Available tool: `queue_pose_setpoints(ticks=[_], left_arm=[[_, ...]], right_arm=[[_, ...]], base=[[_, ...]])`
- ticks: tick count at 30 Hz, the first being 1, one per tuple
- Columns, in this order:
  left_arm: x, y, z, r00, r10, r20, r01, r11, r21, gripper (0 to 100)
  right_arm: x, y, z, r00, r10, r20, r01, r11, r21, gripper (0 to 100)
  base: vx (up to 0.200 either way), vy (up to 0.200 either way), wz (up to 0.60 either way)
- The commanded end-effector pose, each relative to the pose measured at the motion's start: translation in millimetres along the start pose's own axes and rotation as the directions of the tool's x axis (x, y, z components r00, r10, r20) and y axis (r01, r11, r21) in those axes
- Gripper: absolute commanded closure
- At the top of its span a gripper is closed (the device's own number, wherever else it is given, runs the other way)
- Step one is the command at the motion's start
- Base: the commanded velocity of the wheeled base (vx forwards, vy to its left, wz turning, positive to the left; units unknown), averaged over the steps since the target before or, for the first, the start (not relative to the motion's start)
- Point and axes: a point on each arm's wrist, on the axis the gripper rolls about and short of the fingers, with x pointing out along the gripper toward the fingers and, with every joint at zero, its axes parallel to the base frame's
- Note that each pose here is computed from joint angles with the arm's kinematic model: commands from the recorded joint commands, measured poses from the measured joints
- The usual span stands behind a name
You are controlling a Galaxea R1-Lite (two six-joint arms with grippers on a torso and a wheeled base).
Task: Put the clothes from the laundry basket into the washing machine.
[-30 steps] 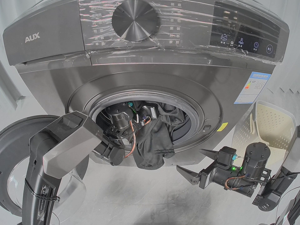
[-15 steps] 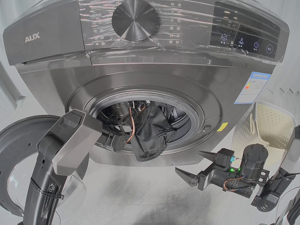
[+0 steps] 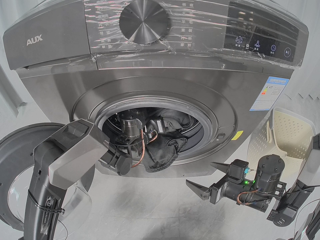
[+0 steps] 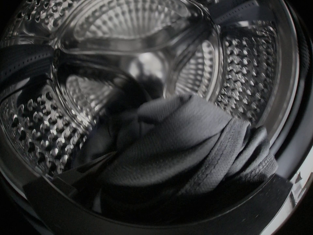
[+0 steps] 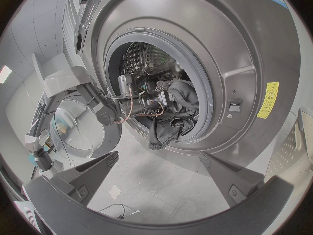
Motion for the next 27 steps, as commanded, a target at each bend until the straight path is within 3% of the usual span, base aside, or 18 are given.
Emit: queue_pose_setpoints(ticks=[1, 9, 11, 15, 19, 20, 25, 27], left_arm=[[-32, -17.7, 2.3, 0.986, -0.079, -0.144, 0.081, 0.997, 0.004, 0], [-58, -25.4, -21.4, 0.949, -0.144, -0.282, 0.154, 0.988, 0.015, 0], [-61, -25.8, -27.7, 0.939, -0.154, -0.307, 0.171, 0.985, 0.029, 0], [-61, -22.3, -38.5, 0.931, -0.147, -0.333, 0.178, 0.982, 0.065, 0], [-58, -18.3, -46.7, 0.929, -0.135, -0.345, 0.170, 0.983, 0.073, 0], [-56, -17.7, -47.9, 0.930, -0.134, -0.343, 0.170, 0.982, 0.077, 100], [-46, -17.1, -48.2, 0.942, -0.126, -0.310, 0.158, 0.984, 0.081, 100], [-35, -13.5, -38.1, 0.961, -0.104, -0.255, 0.130, 0.988, 0.084, 100]], right_arm=[[0, 0.2, 0, 1.000, 0.000, 0.001, 0.000, 1.000, 0.001, 0], [0, 0.5, 0, 1.000, -0.001, -0.002, 0.001, 1.000, 0.001, 0], [0, 1.4, 0, 1.000, 0.003, 0.000, -0.003, 1.000, 0.000, 0], [0, 1.4, 0, 1.000, 0.003, -0.001, -0.003, 1.000, 0.000, 0], [0, 1.8, 0, 1.000, 0.004, 0.000, -0.004, 1.000, 0.000, 0], [0, 1.8, 0, 1.000, 0.004, 0.000, -0.004, 1.000, 0.000, 0], [0, 1.7, -1, 1.000, 0.004, -0.003, -0.004, 1.000, 0.000, 0], [0, 1.8, 0, 1.000, 0.004, -0.001, -0.004, 1.000, 0.000, 0]], base=[[0.000, 0.000, 0.00], [0.000, 0.000, 0.00], [0.000, 0.000, 0.00], [0.000, 0.000, 0.00], [0.000, 0.000, 0.00], [0.000, 0.000, 0.00], [0.000, 0.000, 0.00], [0.000, 0.000, 0.00]])
